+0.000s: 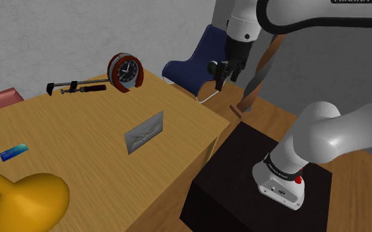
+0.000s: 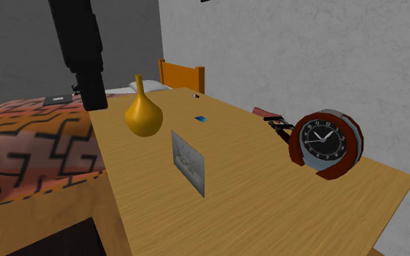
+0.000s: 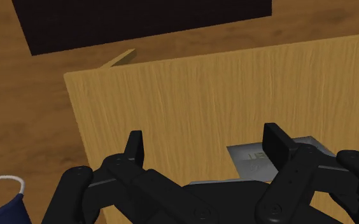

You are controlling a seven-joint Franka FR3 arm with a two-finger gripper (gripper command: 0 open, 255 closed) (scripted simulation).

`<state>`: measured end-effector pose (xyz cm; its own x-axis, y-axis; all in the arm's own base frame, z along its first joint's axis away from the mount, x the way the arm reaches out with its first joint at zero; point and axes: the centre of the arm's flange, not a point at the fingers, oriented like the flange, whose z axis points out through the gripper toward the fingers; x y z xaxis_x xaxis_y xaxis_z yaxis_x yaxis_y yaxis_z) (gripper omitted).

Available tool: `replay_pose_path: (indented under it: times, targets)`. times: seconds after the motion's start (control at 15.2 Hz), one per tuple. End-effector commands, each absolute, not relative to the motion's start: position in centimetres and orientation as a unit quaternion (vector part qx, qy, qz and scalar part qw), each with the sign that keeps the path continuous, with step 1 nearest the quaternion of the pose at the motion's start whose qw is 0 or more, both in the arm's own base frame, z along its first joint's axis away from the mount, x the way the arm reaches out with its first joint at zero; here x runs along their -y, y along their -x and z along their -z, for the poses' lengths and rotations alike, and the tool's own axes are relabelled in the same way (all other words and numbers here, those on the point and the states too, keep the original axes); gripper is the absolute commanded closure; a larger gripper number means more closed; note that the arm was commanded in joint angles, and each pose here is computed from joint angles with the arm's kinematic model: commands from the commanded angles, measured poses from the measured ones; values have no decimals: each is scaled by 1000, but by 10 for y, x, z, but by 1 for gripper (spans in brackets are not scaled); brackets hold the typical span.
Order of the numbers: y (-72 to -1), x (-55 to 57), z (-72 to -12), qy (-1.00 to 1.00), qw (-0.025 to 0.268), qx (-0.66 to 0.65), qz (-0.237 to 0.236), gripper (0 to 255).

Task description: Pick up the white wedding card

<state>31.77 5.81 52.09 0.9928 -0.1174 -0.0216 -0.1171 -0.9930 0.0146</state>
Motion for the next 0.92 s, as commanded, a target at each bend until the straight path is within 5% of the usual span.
replay_pose_path:
  times: [0.0,0.86]
  targets:
    - [-322,-79,-509,-995,2,101,17,0]
    - [-387,-208,-437,-937,-29,345,54,0]
